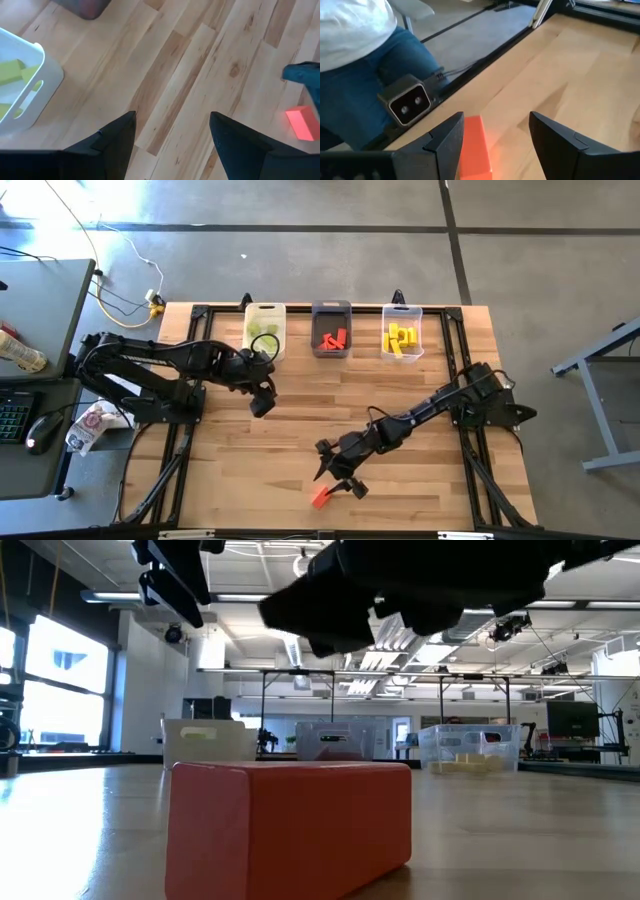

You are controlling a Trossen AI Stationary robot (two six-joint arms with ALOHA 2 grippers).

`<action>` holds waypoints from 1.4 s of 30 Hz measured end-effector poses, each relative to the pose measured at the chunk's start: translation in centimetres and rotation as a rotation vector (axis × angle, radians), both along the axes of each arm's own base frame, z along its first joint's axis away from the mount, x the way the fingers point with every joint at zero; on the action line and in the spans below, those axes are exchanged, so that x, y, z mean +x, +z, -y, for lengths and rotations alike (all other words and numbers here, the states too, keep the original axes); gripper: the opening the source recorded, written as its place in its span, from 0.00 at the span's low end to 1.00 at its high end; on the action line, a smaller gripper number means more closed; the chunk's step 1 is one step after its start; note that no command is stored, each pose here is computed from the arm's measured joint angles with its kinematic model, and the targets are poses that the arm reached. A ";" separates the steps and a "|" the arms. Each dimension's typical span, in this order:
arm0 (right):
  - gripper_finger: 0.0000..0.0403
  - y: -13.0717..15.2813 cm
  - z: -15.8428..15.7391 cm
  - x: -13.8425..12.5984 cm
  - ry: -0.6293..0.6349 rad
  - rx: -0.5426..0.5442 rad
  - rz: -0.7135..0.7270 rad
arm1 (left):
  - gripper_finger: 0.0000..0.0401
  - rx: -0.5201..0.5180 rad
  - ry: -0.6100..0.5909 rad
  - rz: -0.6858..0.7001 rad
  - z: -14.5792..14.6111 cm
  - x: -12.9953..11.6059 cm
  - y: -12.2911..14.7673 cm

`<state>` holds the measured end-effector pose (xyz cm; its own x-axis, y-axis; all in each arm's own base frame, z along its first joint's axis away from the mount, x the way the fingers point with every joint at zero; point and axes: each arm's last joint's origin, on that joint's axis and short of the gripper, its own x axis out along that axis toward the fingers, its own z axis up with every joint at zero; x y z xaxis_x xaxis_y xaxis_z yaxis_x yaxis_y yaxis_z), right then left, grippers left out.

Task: Sort & place blocks by color
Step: Put the orange block into the black bin

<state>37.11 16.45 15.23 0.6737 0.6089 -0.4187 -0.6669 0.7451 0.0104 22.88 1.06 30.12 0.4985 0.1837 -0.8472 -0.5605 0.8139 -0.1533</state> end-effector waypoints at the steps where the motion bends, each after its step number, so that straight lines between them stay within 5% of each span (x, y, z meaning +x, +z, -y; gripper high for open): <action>1: 0.53 -0.2 0.0 0.0 -0.002 0.000 -0.008 | 0.60 -0.001 0.002 0.000 0.0 0.0 0.0; 21: 0.53 -5.2 -1.2 0.1 0.060 -0.014 -0.093 | 0.60 0.008 0.034 0.005 -0.1 0.0 0.0; 42: 0.43 -5.5 -1.2 0.1 0.061 -0.020 -0.095 | 0.60 0.015 0.038 0.004 -0.1 0.0 0.0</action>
